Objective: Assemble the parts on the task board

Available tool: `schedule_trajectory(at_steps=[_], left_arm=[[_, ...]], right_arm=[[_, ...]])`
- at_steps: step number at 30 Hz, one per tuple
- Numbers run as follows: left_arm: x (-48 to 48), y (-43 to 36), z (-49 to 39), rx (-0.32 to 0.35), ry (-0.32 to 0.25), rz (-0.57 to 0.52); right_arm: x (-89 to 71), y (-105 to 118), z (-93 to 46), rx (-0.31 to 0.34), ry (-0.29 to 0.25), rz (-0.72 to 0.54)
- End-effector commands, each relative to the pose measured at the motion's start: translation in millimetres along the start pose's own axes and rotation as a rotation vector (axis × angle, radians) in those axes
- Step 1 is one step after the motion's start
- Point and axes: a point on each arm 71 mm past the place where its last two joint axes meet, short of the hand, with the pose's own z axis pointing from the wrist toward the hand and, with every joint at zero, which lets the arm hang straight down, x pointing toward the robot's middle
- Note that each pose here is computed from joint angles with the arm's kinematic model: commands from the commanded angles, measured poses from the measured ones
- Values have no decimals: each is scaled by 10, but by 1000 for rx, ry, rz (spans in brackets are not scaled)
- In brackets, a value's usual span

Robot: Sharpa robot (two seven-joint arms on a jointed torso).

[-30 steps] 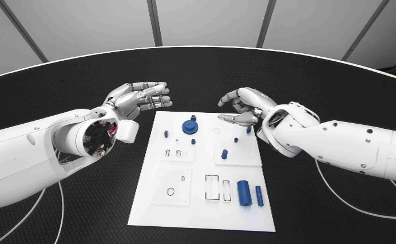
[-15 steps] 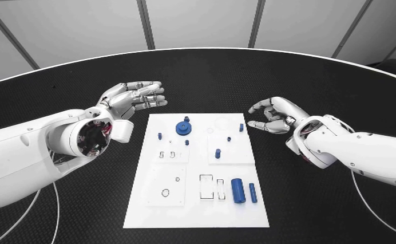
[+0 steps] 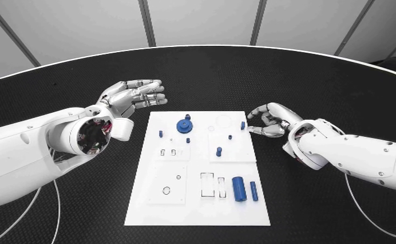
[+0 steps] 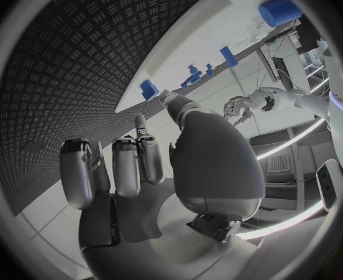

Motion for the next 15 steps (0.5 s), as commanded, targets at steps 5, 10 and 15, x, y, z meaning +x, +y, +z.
schedule_trajectory(at_steps=[5, 10, 15], left_arm=[[0, 0, -2, 0, -1, 0], [2, 0, 0, 0, -1, 0], [2, 0, 1, -1, -2, 1]], right_arm=[[44, -8, 41, 28, 3, -1], [64, 12, 54, 32, 3, 1], [82, 33, 66, 29, 8, 4]])
